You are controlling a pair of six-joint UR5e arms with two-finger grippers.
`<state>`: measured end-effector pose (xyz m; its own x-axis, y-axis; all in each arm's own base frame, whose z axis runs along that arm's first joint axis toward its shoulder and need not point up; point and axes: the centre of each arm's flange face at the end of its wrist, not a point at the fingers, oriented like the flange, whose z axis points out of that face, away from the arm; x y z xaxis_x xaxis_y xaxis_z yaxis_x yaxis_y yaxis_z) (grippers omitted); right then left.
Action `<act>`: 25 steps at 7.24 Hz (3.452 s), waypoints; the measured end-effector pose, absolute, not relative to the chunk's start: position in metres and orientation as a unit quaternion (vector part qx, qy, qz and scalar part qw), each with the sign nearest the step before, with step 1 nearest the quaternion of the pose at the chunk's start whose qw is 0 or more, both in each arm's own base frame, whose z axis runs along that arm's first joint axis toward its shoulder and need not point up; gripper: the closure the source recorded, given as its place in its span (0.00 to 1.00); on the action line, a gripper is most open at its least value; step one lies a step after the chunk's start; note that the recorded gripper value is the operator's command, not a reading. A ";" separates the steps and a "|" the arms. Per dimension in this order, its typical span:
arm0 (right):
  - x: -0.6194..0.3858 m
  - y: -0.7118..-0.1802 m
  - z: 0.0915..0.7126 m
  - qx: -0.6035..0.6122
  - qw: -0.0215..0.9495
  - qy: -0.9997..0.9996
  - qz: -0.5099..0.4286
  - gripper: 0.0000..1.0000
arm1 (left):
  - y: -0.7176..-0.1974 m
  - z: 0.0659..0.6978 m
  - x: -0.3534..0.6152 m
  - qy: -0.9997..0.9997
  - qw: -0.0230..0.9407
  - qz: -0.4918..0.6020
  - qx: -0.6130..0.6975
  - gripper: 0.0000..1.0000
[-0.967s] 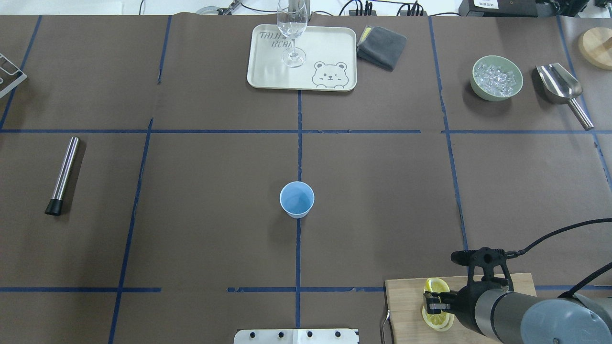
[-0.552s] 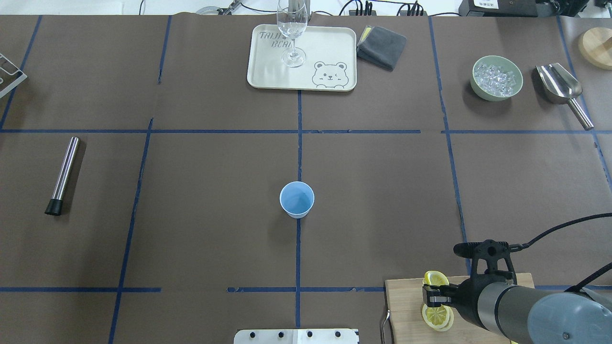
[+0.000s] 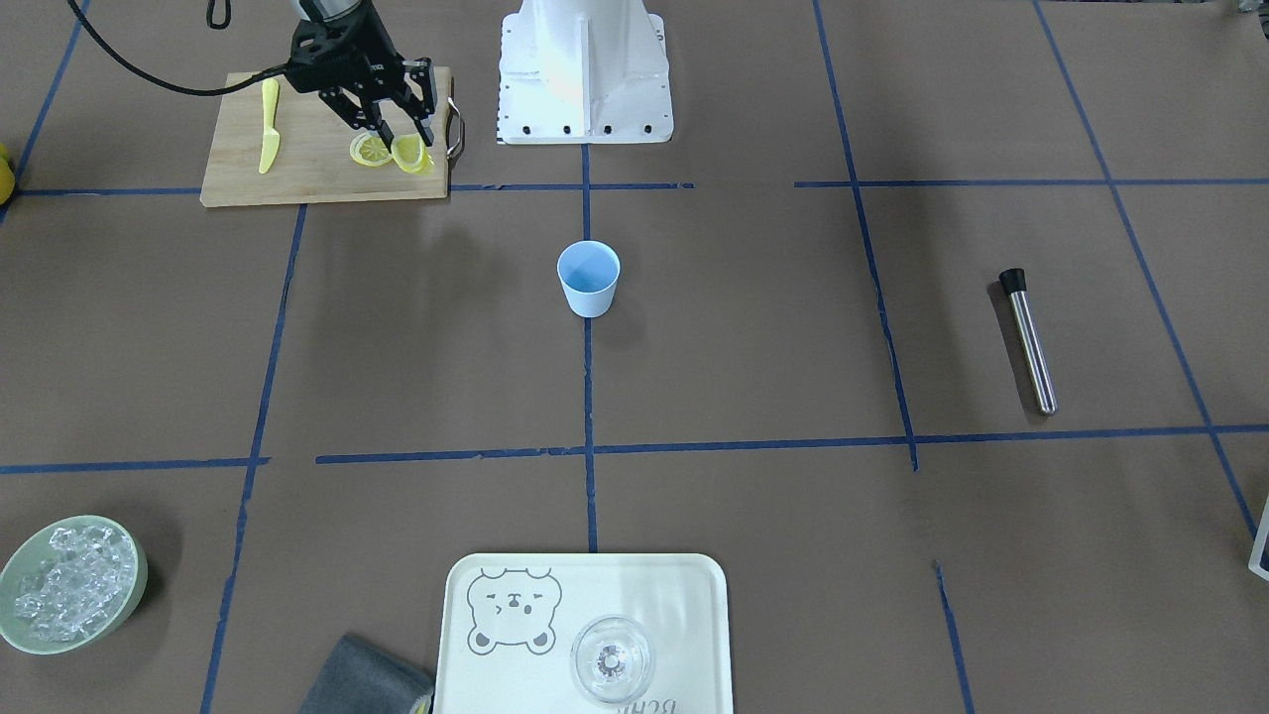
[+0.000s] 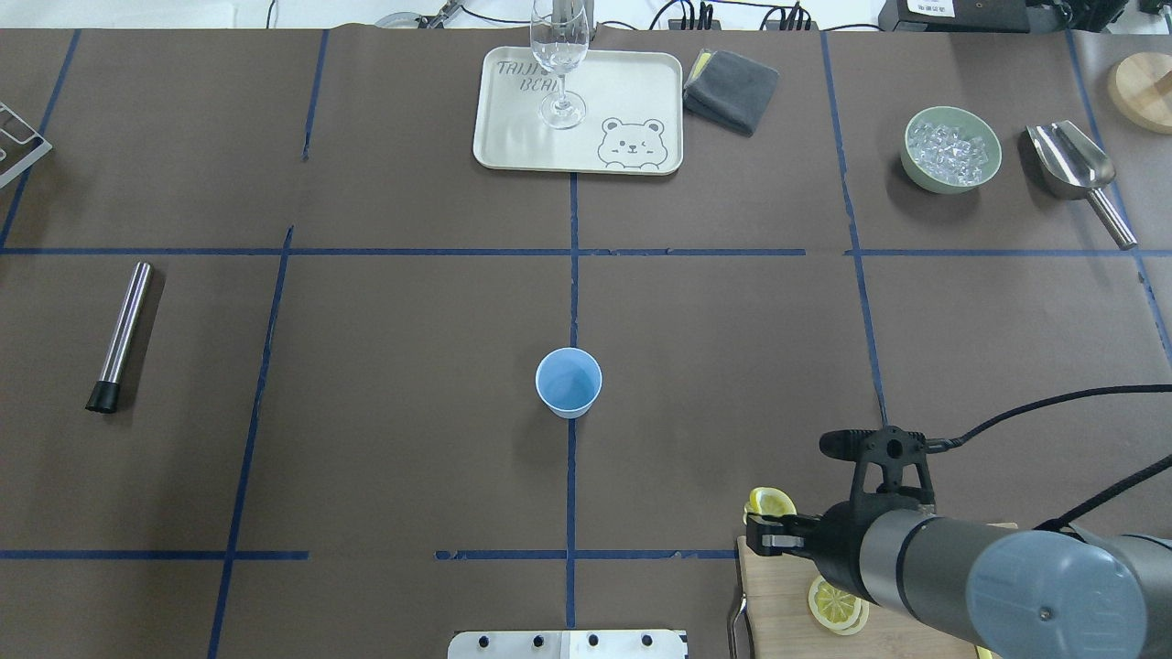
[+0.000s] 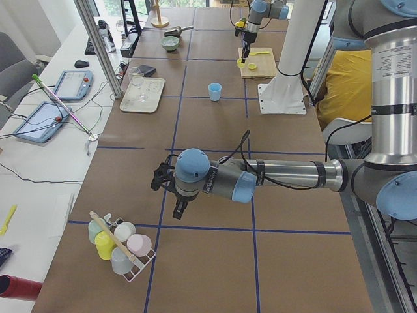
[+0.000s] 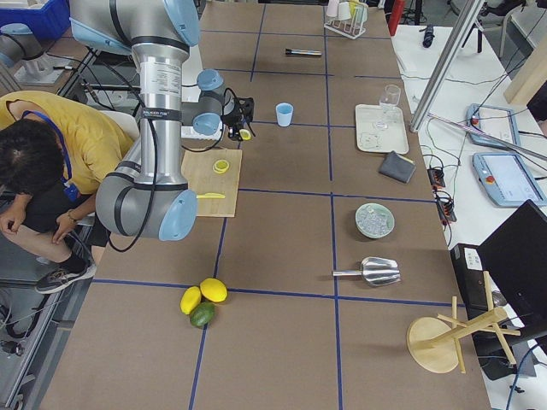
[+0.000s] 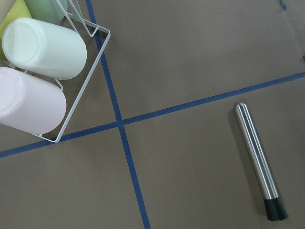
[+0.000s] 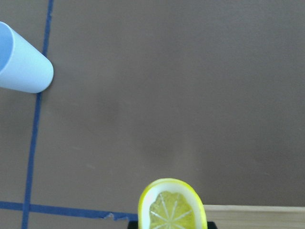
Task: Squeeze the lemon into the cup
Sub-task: 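Lift the lemon slice and carry it toward the blue cup, then lower the lemon slice into the blue cup and open the right gripper, then raise the right gripper from the cup while the left gripper reaches for the muddler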
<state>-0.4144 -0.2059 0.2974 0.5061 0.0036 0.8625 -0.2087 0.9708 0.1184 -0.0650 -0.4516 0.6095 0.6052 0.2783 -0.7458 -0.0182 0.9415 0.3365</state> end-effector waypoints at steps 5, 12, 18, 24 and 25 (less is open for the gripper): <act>-0.510 -0.310 0.177 0.126 0.852 -0.493 0.122 0.47 | -0.452 0.611 -0.065 0.437 0.884 0.083 0.148 0.00; -0.560 -0.338 0.163 0.123 0.861 -0.475 0.132 0.09 | -0.452 0.610 -0.065 0.437 0.883 0.083 0.148 0.00; -0.461 -0.390 0.171 0.059 0.851 -0.505 0.133 0.00 | -0.537 0.581 0.067 0.415 0.900 0.060 0.119 0.05; -0.379 -0.405 0.213 0.033 0.854 -0.506 0.115 0.00 | -0.543 0.593 0.239 0.387 0.921 0.034 0.039 0.26; -0.379 -0.405 0.213 0.034 0.854 -0.506 0.114 0.00 | -0.540 0.597 0.244 0.384 0.922 0.037 0.035 0.30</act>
<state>-0.3795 -0.4048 0.2129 0.4618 0.1617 0.8721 -0.2295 0.9715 -0.0586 0.2443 -0.5403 0.5973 0.7021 0.0953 -0.7056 -0.0420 0.9948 0.0925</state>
